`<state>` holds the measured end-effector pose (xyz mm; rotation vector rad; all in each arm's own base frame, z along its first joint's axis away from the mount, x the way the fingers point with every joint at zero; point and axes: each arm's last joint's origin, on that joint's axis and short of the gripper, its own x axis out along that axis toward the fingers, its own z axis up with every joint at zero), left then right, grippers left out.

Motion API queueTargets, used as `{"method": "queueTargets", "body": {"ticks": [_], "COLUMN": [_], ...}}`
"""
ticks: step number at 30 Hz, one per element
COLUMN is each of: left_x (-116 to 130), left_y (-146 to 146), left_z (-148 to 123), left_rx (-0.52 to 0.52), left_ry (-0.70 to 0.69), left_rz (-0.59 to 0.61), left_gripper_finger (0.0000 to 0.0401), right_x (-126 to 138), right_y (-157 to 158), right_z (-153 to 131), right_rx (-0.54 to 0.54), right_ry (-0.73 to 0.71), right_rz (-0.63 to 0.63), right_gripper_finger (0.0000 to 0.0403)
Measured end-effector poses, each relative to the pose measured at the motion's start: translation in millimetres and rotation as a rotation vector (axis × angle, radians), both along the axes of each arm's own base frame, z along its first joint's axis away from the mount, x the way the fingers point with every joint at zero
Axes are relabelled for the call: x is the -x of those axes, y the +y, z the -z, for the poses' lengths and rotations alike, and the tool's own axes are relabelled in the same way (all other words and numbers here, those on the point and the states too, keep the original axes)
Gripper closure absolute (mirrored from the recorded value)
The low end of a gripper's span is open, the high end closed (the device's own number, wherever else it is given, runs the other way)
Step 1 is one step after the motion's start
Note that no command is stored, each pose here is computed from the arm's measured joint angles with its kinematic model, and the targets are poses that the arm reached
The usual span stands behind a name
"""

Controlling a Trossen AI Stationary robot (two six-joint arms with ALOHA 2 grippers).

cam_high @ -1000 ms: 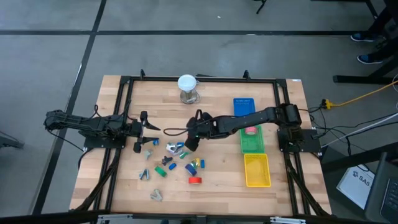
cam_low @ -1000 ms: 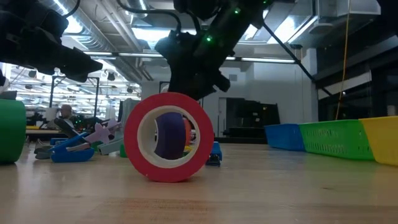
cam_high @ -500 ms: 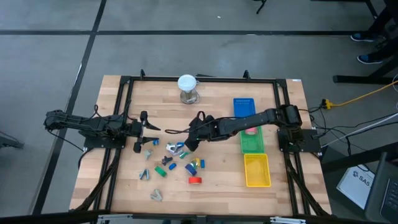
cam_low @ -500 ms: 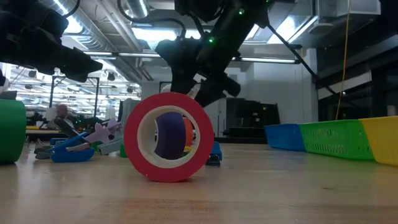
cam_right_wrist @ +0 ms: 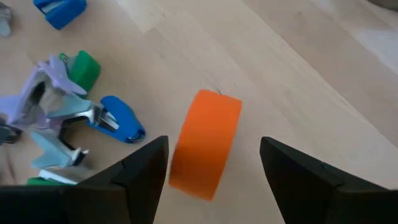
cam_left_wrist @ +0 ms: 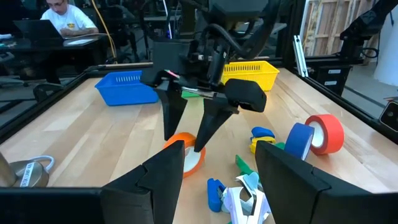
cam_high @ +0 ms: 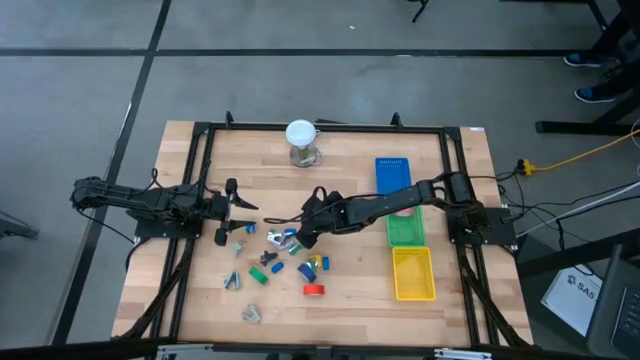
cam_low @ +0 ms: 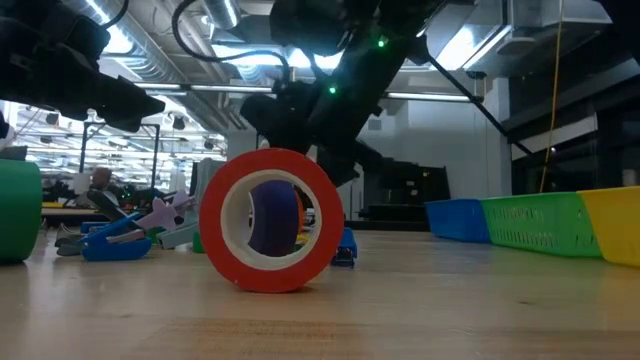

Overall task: Pick and place Stapler, Stapler remover, tape
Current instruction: Put the orange tape into the green bin

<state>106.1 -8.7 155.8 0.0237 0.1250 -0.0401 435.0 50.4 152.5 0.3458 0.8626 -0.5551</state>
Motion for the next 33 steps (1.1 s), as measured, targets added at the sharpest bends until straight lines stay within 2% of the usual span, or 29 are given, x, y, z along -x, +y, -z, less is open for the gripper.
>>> {"method": "queueTargets", "body": {"ticks": [3,6,13,15,22,33], "left_x": [0,0,0,0,0,0], "left_y": [0,0,0,0,0,0], "left_z": [0,0,0,0,0,0], "left_rx": [0.0,0.0,0.0,0.0,0.0,0.0], "left_ry": [0.0,0.0,0.0,0.0,0.0,0.0], "left_rz": [0.0,0.0,0.0,0.0,0.0,0.0], "left_gripper_finger": [0.0205,0.0205,0.0205,0.0205,0.0205,0.0205], "right_x": [-2,-2,-1,-2,3,40], "right_y": [0,0,1,2,4,6], "right_z": [2,3,3,3,-7,-66], "right_rx": [0.02,0.025,0.005,0.012,-0.015,0.058], "right_ry": [0.002,0.008,0.029,0.036,0.082,0.179], "right_rz": [-0.026,-0.035,-0.098,-0.126,-0.281,-0.395], "right_gripper_finger": [0.0148,0.0169,0.0276,0.0295,0.0294,0.0294]}}
